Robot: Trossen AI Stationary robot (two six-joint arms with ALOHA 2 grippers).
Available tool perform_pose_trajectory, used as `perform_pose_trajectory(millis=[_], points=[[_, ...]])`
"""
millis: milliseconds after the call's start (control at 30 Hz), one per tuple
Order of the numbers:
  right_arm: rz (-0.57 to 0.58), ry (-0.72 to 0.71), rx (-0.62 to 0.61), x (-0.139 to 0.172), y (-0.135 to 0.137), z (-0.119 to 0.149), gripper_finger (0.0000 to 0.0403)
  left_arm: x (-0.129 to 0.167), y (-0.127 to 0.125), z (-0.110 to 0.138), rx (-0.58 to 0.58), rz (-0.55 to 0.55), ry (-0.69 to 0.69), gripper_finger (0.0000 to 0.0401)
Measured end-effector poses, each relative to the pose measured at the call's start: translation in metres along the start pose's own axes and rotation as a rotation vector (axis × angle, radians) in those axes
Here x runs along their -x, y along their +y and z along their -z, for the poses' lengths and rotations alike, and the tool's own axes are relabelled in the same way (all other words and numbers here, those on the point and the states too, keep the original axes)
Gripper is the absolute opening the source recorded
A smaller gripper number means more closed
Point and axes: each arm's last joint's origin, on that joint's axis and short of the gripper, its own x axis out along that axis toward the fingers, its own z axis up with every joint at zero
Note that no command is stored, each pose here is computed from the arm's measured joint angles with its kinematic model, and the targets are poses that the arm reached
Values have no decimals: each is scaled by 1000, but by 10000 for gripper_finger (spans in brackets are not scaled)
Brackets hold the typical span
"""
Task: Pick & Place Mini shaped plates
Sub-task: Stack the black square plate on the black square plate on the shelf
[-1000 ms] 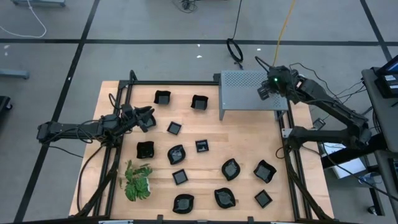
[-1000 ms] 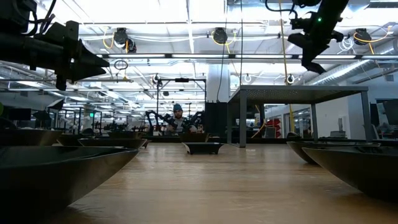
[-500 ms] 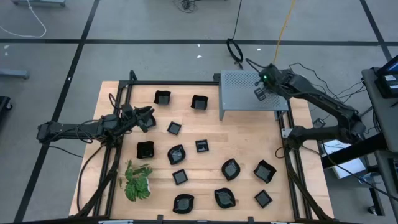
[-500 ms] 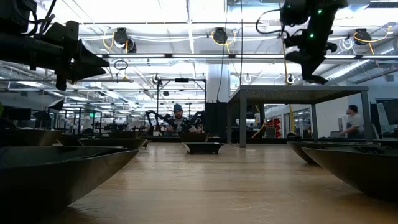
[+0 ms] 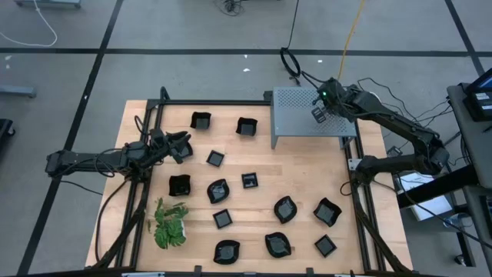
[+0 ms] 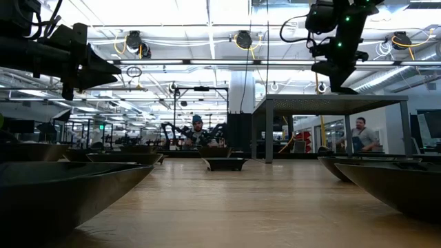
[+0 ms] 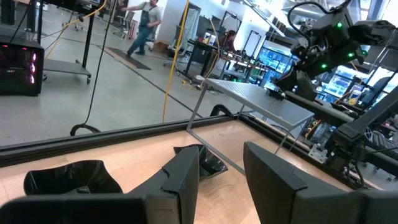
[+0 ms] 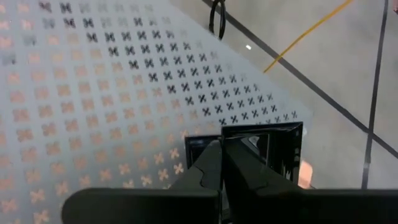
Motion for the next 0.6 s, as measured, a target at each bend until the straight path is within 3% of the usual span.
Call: perform_pose_trajectory(millis=[400,600], points=[[-1,24,3,0,0,3,0,0,0,0,0,0,0,129],[0,24,3,0,0,3,20,0,0,0,0,0,0,129]])
